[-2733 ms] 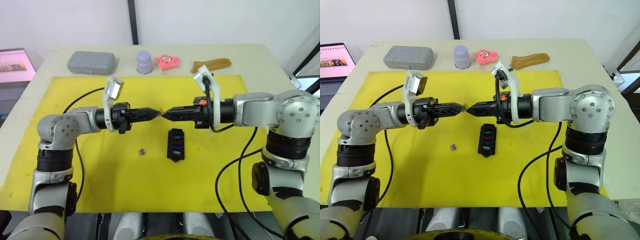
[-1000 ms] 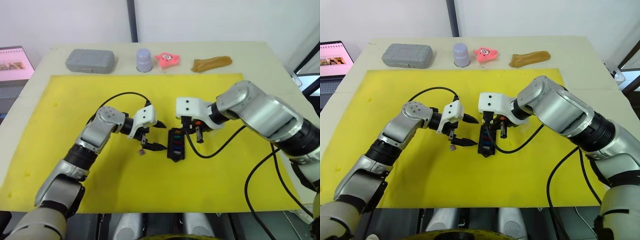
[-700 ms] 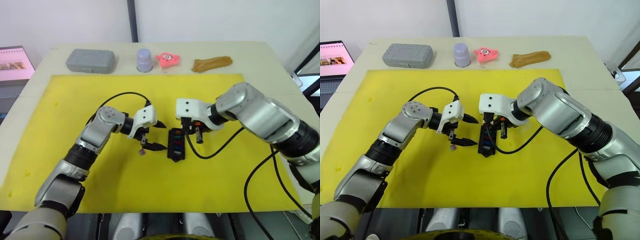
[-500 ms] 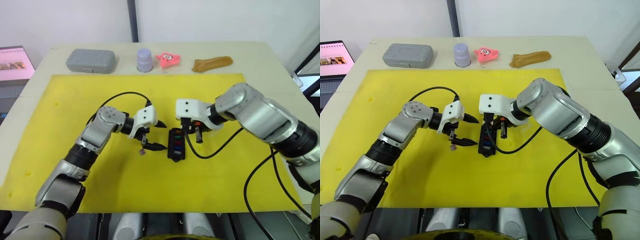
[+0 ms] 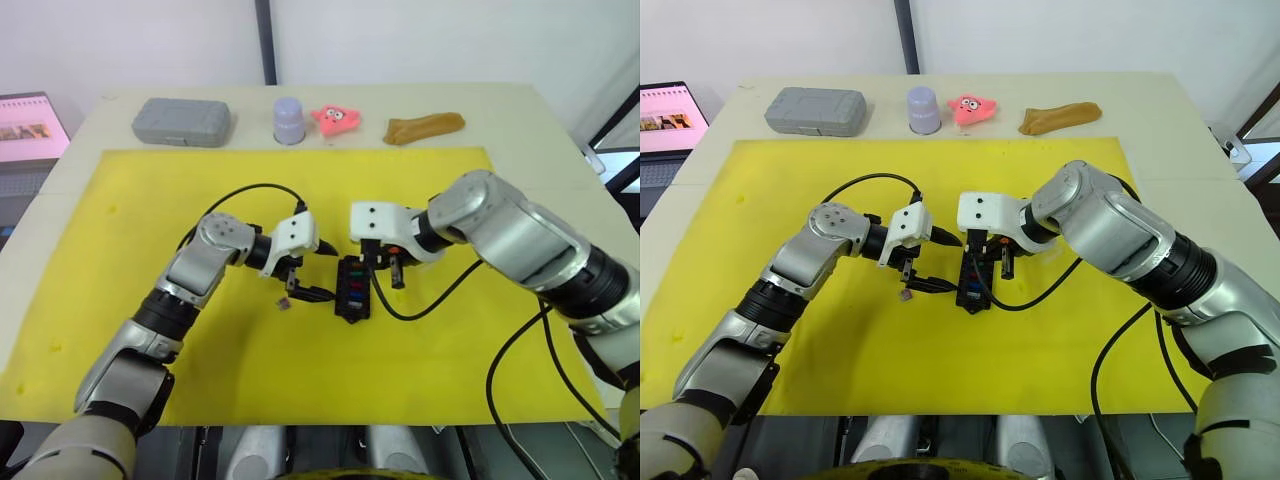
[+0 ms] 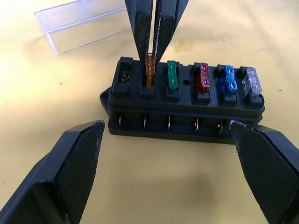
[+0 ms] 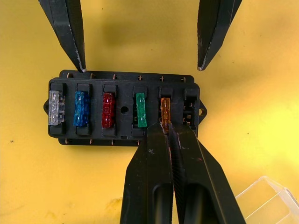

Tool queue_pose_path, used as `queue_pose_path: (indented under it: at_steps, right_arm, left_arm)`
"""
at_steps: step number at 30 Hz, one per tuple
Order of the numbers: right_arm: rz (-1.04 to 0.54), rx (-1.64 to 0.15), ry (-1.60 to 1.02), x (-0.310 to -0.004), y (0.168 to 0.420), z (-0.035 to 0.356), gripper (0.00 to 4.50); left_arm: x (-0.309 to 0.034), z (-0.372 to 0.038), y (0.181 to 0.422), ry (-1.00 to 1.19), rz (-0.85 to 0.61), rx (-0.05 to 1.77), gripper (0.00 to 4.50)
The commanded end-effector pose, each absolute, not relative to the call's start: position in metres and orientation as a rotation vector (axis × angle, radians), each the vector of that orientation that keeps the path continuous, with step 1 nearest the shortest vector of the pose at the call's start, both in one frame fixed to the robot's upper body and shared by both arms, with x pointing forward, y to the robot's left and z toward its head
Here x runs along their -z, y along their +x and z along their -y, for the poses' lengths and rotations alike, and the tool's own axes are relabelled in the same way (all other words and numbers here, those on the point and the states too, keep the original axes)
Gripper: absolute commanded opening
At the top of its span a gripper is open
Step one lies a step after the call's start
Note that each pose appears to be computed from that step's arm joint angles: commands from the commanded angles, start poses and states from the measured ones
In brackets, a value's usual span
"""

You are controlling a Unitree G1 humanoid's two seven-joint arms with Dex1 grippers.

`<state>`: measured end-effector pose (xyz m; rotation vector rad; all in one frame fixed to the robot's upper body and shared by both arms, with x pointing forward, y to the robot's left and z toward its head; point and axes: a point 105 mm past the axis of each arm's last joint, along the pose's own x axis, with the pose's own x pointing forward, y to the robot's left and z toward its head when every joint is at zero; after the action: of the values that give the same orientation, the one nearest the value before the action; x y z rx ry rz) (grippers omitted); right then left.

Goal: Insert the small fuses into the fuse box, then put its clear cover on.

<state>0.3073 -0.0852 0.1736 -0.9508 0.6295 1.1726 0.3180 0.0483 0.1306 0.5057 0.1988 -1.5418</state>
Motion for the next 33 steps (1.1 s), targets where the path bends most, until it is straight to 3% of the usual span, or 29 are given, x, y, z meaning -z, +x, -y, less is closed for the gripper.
queue_pose_path:
  at_steps: [1, 32, 33]
  right_arm:
    - [-0.635, -1.172, -0.965, -0.172, 0.307, 0.083, 0.00]
    - [-0.626, -1.152, -0.978, -0.180, 0.305, 0.073, 0.00]
    - [-0.625, -1.152, -0.980, -0.180, 0.305, 0.073, 0.66]
  left_arm:
    - [-0.138, -0.047, 0.318, 0.525, -0.150, 1.538, 4.47]
    - [-0.136, -0.048, 0.317, 0.524, -0.162, 1.541, 4.47]
    - [-0.136, -0.048, 0.317, 0.523, -0.162, 1.541, 4.50]
